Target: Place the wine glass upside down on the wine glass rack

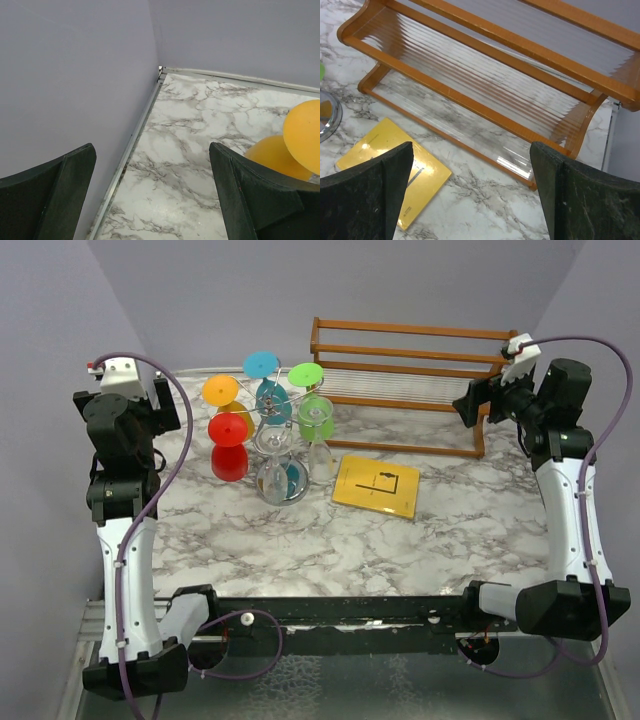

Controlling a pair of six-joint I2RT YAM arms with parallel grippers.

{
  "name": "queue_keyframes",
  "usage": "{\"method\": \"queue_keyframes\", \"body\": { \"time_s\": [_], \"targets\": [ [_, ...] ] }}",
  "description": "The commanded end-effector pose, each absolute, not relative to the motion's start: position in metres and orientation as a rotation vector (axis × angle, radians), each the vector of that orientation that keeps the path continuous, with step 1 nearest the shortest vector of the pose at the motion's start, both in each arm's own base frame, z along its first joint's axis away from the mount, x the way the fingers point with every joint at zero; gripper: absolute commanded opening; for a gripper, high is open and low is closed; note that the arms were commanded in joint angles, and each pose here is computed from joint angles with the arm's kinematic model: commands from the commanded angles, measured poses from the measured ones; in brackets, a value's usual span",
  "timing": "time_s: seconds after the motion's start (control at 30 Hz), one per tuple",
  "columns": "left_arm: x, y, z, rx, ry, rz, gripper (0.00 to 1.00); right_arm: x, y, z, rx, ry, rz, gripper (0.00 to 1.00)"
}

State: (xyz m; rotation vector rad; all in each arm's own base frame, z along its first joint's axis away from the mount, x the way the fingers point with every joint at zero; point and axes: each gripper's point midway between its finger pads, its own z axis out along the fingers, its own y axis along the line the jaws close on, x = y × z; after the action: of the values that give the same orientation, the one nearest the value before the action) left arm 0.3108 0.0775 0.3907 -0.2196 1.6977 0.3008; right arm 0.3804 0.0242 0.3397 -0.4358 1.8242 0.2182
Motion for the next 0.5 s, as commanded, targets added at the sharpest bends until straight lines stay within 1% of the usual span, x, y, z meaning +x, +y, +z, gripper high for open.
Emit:
{"method": "queue_keyframes", "body": {
  "time_s": [0.0,0.13,0.33,0.47],
  "targets": [
    [0.314,0.083,0.416,-0.25,1.584,0.308,0.99,0.379,0.017,0.37,-0.454,1.673,0.1,1.0],
    [0.328,0.084,0.41,-0.223,1.624,0.316,0.99,0.377,0.017,0.391,-0.469,1.613,0.072,1.0],
    [0.343,0.079,0.403,-0.167,1.701,0.307,0.99,0.386,0.019,0.403,-0.467,1.621,0.099,1.0],
    [0.346,0.075,0.404,-0.146,1.706,0.331,0.99,0.377,0.021,0.409,-0.466,1.604,0.102,0.99]
  ]
}}
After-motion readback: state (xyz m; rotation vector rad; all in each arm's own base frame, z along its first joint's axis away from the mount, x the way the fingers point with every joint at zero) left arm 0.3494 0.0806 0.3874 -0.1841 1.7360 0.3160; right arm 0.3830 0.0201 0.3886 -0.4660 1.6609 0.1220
